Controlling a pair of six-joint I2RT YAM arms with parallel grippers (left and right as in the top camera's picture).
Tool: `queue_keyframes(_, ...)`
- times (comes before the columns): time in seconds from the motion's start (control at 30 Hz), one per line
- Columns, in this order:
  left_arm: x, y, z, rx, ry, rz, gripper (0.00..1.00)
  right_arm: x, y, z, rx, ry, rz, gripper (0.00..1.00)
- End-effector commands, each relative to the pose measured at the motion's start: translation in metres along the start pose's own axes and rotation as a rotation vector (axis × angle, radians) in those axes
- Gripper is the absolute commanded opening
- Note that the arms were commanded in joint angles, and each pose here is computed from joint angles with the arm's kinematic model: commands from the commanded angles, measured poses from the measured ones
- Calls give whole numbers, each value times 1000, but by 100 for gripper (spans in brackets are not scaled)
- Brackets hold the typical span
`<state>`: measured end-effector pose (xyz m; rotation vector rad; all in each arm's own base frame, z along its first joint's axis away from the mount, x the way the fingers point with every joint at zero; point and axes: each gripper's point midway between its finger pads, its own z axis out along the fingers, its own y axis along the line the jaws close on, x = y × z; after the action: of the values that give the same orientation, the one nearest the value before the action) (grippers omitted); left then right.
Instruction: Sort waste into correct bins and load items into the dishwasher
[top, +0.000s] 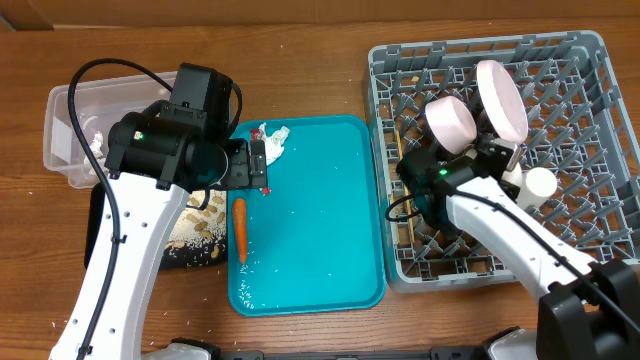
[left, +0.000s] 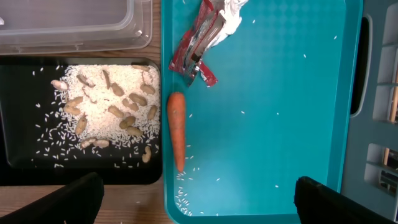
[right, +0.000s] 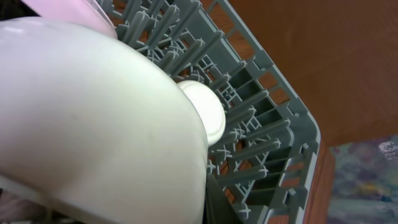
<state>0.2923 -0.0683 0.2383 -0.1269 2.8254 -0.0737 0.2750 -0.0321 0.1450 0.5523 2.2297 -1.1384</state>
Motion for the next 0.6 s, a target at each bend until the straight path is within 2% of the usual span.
queue_keyframes(0.0, -4, 0, -10, 2, -36, 19, 100, 39, 12, 0, -44, 141, -89, 4)
queue_keyframes(0.13, -4, 0, -10, 2, -36, 20, 100, 41, 16, -6, -68, 156, -92, 4)
queue_keyframes(0.2, -4, 0, -10, 2, -37, 20, 100, 38, 20, -11, -93, 171, -80, 9)
queue_keyframes(0.37, -8, -1, -10, 7, -50, 19, 100, 4, 29, -45, -219, 147, -69, 39)
queue_keyframes(0.4, -8, -1, -10, 7, -50, 19, 100, -7, 32, -56, -262, 125, -77, 54)
queue_keyframes(0.5, -8, -1, -10, 7, -50, 19, 100, -33, 38, -86, -370, 67, -87, 80)
queue_keyframes(0.57, -8, -1, -10, 7, -50, 19, 100, -49, 44, -107, -453, 37, -101, 86)
